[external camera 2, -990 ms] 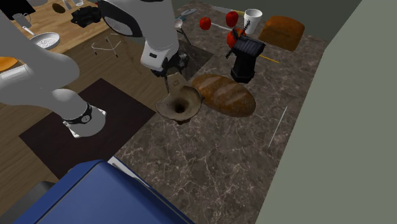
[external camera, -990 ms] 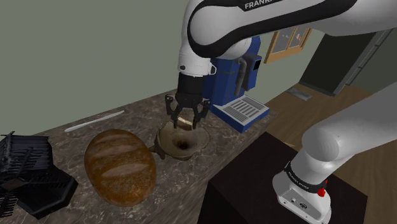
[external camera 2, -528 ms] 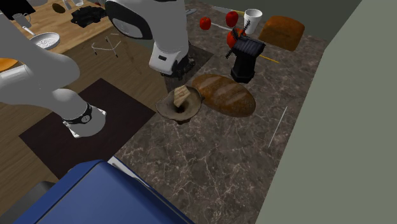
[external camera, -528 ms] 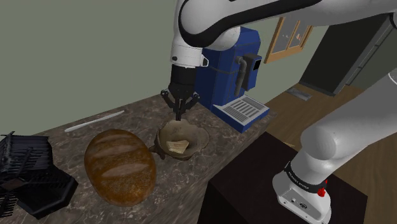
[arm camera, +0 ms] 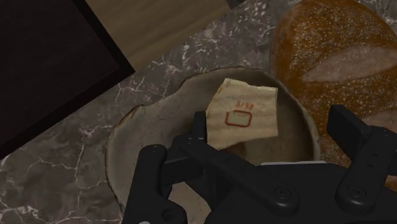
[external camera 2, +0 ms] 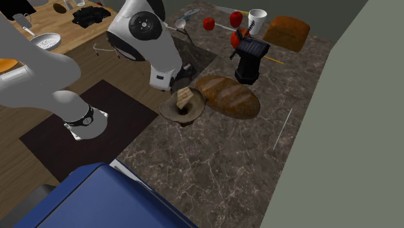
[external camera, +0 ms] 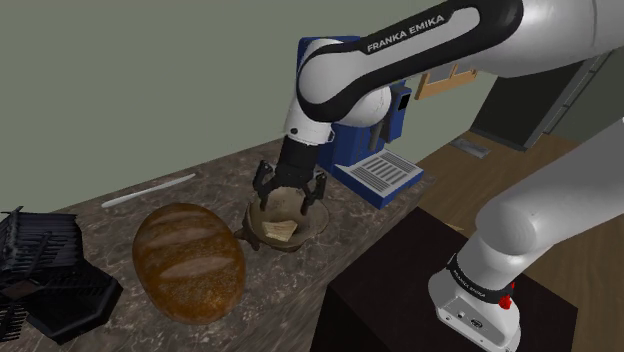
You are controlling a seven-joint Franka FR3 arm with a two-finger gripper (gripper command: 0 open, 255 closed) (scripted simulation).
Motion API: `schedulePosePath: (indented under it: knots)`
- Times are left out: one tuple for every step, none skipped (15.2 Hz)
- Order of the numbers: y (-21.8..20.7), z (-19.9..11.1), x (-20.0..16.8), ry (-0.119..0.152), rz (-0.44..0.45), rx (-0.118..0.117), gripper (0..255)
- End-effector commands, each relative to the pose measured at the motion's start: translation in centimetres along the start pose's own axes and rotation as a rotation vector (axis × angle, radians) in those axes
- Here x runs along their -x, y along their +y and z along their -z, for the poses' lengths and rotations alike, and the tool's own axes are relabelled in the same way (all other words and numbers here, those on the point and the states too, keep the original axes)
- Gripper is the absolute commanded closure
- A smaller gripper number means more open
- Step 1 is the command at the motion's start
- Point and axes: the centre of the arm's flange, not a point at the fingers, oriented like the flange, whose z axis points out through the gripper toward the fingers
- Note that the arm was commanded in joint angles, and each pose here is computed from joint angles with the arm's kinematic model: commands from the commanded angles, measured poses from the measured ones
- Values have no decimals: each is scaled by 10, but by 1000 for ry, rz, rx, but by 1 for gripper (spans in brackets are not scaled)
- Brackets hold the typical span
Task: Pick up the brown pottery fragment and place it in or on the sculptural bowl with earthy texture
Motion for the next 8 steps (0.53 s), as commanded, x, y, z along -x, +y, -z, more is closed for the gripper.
schedulePosePath:
  knots:
    - [19,-20,1,-2,45,-54,0]
    - [19,-25,1,-2,45,-54,0]
    - [18,-30,1,-2,45,-54,0]
    - [18,-36,1,-2,45,-54,0]
    - [18,-41,1,-2,45,-54,0]
    - [17,-46,1,-2,45,-54,0]
    - [17,-52,1,-2,45,-54,0]
    - [17,-57,1,-2,45,-54,0]
